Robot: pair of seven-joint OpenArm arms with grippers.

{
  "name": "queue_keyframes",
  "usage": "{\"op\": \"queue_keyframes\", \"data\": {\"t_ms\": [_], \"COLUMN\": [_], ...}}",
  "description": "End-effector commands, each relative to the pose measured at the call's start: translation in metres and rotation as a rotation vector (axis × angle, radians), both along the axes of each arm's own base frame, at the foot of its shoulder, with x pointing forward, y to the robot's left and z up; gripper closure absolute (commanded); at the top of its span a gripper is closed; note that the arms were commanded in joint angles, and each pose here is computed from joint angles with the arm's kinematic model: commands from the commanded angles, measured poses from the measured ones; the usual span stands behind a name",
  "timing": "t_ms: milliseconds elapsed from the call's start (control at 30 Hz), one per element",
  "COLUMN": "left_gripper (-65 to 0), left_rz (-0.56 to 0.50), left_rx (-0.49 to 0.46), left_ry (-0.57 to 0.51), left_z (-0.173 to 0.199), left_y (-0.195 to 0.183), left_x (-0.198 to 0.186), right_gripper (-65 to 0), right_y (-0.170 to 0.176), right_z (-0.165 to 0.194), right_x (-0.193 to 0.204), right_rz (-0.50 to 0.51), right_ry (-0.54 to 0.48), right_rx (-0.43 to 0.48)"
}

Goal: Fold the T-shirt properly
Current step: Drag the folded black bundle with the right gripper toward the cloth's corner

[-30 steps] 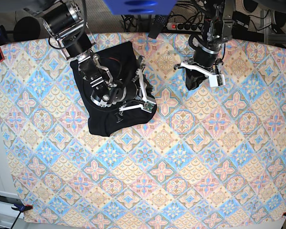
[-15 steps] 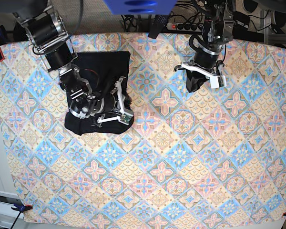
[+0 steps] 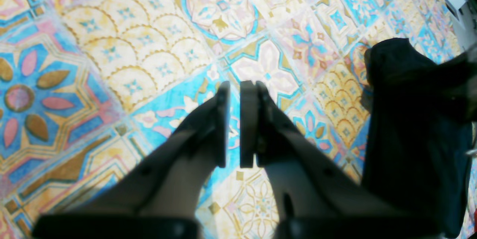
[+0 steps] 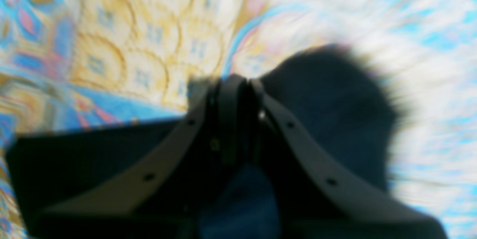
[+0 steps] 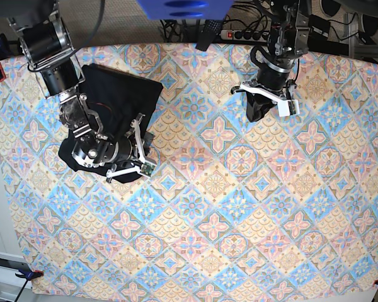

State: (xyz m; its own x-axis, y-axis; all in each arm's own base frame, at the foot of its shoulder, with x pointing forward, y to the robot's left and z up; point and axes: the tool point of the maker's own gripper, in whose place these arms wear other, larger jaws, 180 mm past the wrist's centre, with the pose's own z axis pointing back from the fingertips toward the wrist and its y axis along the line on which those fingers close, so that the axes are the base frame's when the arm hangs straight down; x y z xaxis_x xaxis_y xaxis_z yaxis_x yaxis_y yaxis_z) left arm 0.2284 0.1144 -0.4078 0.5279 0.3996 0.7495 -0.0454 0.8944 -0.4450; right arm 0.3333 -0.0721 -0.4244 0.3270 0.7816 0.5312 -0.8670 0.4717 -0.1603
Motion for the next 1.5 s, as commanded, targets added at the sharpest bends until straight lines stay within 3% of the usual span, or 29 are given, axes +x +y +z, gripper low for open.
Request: {"op": "queue_keyframes", "data": {"t_ms": [0,167,767,933,1133,1467], "left_gripper": [-2.9,-2.9,-2.8,-2.8,-2.8,-2.8], "left_rz": [0.001,0.001,-0.001,-0.001,0.000,0.000], "left_rx": [-0.005,-0.005,-0.008,-0.008,-0.010,-0.009], "left_ry": [-0.041,-0.044,-0.045,-0.045,-0.045,-0.045], "left_z": [0.011,0.011,0.012,0.012,0.012,0.012], "left_y": [0.000,0.000,-0.001,-0.001,-0.002,-0.002], "left_x": [0.005,0.007,0.007,0.007,0.007,0.007], "right_gripper": [-4.8,-4.8,-4.8,-4.6,-4.6,-4.7], "right_y": [0.009,0.025,0.023,0.007,-0.029,-0.089], "right_z": [0.010,0.020,-0.033,-0.061,-0.090,-0.088], "right_x": [-0.006,-0.036,-0.129,-0.141,-0.151,-0.141], "right_rz": [0.020,0.069,0.073,0.041,0.036,-0.103], "right_ry": [-0.021,-0.036,0.182,0.253,0.280,0.275], "right_rx": [0.028,0.025,0.007,-0.025,-0.130,-0.179]}}
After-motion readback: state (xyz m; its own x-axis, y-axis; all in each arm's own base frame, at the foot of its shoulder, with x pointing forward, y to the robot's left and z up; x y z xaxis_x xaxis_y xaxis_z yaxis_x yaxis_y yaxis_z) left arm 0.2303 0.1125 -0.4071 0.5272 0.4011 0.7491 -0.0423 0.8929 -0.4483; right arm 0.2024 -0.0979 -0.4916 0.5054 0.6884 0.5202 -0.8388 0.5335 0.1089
